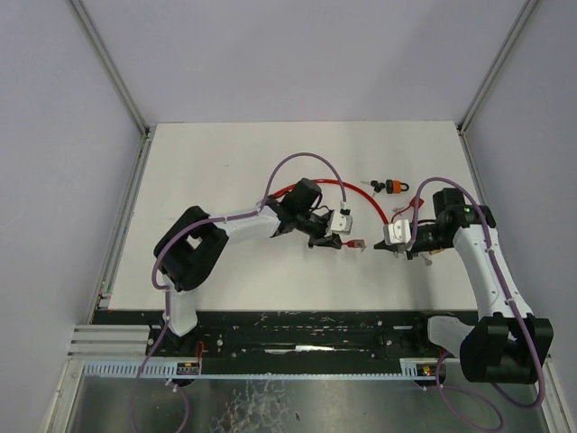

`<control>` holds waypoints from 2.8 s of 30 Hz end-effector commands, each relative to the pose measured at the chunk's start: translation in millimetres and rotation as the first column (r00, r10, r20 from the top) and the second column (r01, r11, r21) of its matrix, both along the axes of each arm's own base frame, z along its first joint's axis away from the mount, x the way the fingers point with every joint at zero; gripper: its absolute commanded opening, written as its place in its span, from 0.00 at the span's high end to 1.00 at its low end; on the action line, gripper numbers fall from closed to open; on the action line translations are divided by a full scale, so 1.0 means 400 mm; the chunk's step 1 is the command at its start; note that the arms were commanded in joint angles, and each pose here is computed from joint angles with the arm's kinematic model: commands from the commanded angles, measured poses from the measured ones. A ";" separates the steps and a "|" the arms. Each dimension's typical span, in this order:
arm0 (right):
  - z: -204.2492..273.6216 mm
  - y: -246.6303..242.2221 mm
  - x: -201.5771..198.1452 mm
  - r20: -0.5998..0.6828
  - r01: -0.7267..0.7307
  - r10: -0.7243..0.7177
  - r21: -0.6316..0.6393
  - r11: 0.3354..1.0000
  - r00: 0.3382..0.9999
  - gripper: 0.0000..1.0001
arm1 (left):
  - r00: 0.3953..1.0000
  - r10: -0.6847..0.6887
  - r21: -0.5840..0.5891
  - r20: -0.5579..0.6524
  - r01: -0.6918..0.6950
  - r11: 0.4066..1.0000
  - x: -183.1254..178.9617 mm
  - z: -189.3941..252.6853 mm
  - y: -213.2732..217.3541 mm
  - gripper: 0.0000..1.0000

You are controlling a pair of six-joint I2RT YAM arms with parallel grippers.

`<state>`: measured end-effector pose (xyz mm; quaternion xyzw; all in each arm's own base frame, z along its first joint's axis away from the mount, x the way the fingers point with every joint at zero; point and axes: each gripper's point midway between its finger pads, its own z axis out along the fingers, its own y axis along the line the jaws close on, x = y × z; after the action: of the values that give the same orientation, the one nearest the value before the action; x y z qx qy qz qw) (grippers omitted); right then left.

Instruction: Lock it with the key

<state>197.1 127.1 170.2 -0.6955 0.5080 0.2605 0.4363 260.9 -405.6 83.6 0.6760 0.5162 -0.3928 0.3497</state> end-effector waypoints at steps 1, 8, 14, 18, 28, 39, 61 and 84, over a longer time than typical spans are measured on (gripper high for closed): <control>0.050 0.001 0.011 0.059 0.013 -0.015 0.024 1.000 0.998 1.00 | 1.000 -0.011 0.000 0.010 0.011 1.000 0.009 0.011 -0.001 1.00; 0.016 0.038 -0.002 0.053 -0.031 0.024 0.152 0.988 0.998 0.56 | 0.999 -0.032 -0.046 -0.002 0.032 0.998 -0.008 0.041 -0.010 1.00; 0.024 0.051 0.035 -0.038 0.049 -0.042 0.197 0.979 0.998 0.52 | 1.000 -0.023 -0.044 0.003 0.023 0.999 -0.011 0.040 -0.026 1.00; -0.010 0.055 0.061 -0.093 0.107 -0.094 0.141 0.984 0.991 0.55 | 1.000 -0.015 -0.037 0.007 0.015 0.999 -0.007 0.034 -0.032 1.00; -0.059 0.043 0.057 -0.077 0.080 -0.079 0.013 0.997 0.994 0.64 | 1.000 -0.020 -0.035 0.008 0.020 0.999 -0.010 0.032 -0.032 1.00; -0.082 0.051 0.035 -0.046 -0.013 0.012 -0.031 0.999 0.999 0.75 | 0.999 -0.051 -0.040 -0.005 0.050 0.998 -0.024 0.032 -0.033 1.00; -0.073 0.025 -0.035 0.185 -0.221 0.259 -0.202 0.954 0.948 1.00 | 0.925 -0.280 -0.055 -0.256 0.275 0.960 -0.091 0.035 0.018 1.00; -0.011 0.093 -0.014 -0.016 -0.014 0.016 0.117 0.993 1.000 0.17 | 0.998 -0.055 -0.086 0.002 0.055 0.995 -0.041 0.082 -0.036 1.00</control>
<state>194.4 152.2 158.0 -0.6825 0.5009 0.2643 0.4620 234.6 -402.9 96.9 0.6749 0.4970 -0.4455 0.3147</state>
